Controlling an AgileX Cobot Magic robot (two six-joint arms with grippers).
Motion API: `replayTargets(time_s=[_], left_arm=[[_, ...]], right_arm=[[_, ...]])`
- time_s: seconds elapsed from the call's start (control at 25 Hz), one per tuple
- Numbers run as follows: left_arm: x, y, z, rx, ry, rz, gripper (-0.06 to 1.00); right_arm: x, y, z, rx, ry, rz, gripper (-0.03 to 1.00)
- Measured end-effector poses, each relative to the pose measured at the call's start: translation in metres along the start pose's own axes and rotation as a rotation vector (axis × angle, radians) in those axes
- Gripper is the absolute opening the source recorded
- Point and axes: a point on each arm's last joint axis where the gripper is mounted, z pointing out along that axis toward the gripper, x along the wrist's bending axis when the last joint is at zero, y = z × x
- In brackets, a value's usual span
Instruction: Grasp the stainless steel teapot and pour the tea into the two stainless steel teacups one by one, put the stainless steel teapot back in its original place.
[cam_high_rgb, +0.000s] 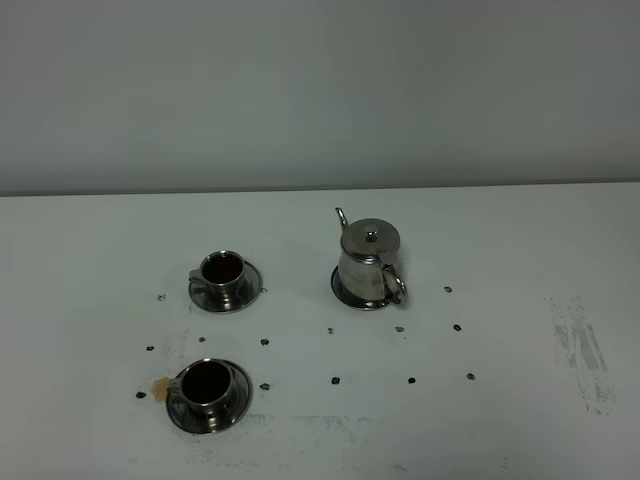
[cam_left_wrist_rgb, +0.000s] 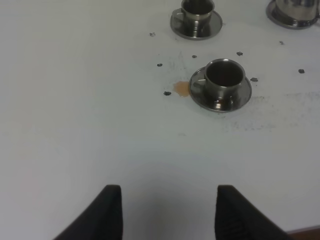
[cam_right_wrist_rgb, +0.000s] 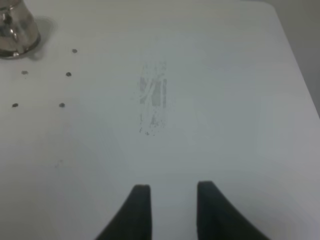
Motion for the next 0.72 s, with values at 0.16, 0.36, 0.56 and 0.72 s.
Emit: replayTargets(time_s=[0.16, 0.36, 0.56, 0.72], left_arm=[[0.0, 0.0, 0.0, 0.0, 0.0, 0.0, 0.48], [0.0, 0.0, 0.0, 0.0, 0.0, 0.0, 0.48], [0.0, 0.0, 0.0, 0.0, 0.0, 0.0, 0.48], [0.0, 0.0, 0.0, 0.0, 0.0, 0.0, 0.48]], right_arm=[[0.0, 0.0, 0.0, 0.0, 0.0, 0.0, 0.24], [0.0, 0.0, 0.0, 0.0, 0.0, 0.0, 0.24], [-0.0001, 0.0, 0.0, 0.0, -0.001, -0.001, 0.24], [-0.0001, 0.0, 0.0, 0.0, -0.001, -0.001, 0.24]])
